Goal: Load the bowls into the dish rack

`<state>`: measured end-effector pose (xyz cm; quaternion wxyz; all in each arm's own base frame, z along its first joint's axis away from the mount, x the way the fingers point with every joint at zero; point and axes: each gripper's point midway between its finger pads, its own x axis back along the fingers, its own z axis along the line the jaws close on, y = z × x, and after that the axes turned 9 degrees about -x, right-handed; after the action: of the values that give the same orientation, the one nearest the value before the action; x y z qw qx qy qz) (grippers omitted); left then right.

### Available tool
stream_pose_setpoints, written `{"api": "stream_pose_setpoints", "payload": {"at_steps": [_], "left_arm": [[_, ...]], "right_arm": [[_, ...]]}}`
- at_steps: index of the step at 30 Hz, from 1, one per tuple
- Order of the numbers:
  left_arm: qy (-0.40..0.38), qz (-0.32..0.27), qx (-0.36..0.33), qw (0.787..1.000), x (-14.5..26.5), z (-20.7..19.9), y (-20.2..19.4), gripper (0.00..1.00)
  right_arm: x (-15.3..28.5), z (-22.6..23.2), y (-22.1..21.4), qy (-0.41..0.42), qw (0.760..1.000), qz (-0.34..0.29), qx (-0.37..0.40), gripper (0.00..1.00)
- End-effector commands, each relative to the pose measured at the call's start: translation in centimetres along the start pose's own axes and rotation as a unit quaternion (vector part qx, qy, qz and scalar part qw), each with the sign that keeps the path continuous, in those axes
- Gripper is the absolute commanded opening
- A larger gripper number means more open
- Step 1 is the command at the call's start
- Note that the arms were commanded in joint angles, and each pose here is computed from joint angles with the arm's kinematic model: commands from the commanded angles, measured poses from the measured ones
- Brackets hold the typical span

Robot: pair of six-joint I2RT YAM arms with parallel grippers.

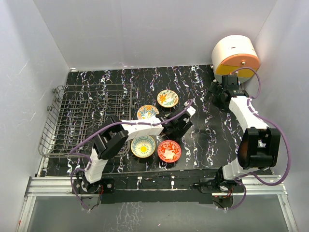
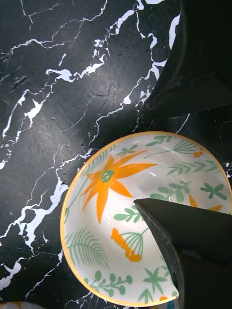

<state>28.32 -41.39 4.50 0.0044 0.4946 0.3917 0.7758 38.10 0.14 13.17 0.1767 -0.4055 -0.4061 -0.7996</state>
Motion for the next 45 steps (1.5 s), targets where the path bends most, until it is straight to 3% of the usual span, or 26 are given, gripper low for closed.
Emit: {"api": "stream_pose_setpoints", "payload": {"at_steps": [1,10,14,19,22,24,28,33,38,45], "left_arm": [[0.011,-0.022,-0.004,1.000,0.1,0.2,1.8,0.60],[0.016,-0.010,-0.002,1.000,-0.6,0.1,0.7,0.41],[0.023,-0.001,-0.006,1.000,-0.9,0.2,0.1,0.39],[0.028,0.000,-0.007,1.000,-0.7,0.3,0.1,0.18],[0.025,-0.008,-0.008,1.000,-0.2,0.3,0.9,0.14],[0.017,-0.017,-0.007,1.000,0.4,-0.1,2.0,0.00],[-0.023,-0.071,-0.011,0.997,3.4,-1.7,7.1,0.00],[-0.048,-0.171,0.020,0.984,10.4,-1.2,15.9,0.00],[-0.043,-0.254,0.122,0.958,16.4,5.2,20.3,0.00],[0.005,-0.324,0.337,0.884,21.2,22.0,15.6,0.00]], "right_arm": [[0.5,0.9,1.5,0.019,0.999,-0.027,-0.001,0.99],[0.3,0.7,1.4,0.014,1.000,-0.026,-0.001,0.99],[0.4,0.6,1.3,0.013,1.000,-0.026,0.000,0.99],[0.5,0.5,1.4,0.010,0.999,-0.031,-0.001,0.99],[0.6,0.4,1.5,0.007,0.999,-0.032,-0.002,0.99],[0.6,0.3,1.5,0.005,0.999,-0.034,-0.002,0.98],[0.8,0.0,1.6,-0.001,0.999,-0.039,-0.003,0.98],[1.0,-0.2,1.8,-0.005,0.999,-0.044,-0.004,0.98],[1.2,0.0,1.8,-0.001,0.999,-0.044,-0.005,0.98],[1.2,0.1,1.4,0.004,0.999,-0.038,-0.006,0.98]]}}
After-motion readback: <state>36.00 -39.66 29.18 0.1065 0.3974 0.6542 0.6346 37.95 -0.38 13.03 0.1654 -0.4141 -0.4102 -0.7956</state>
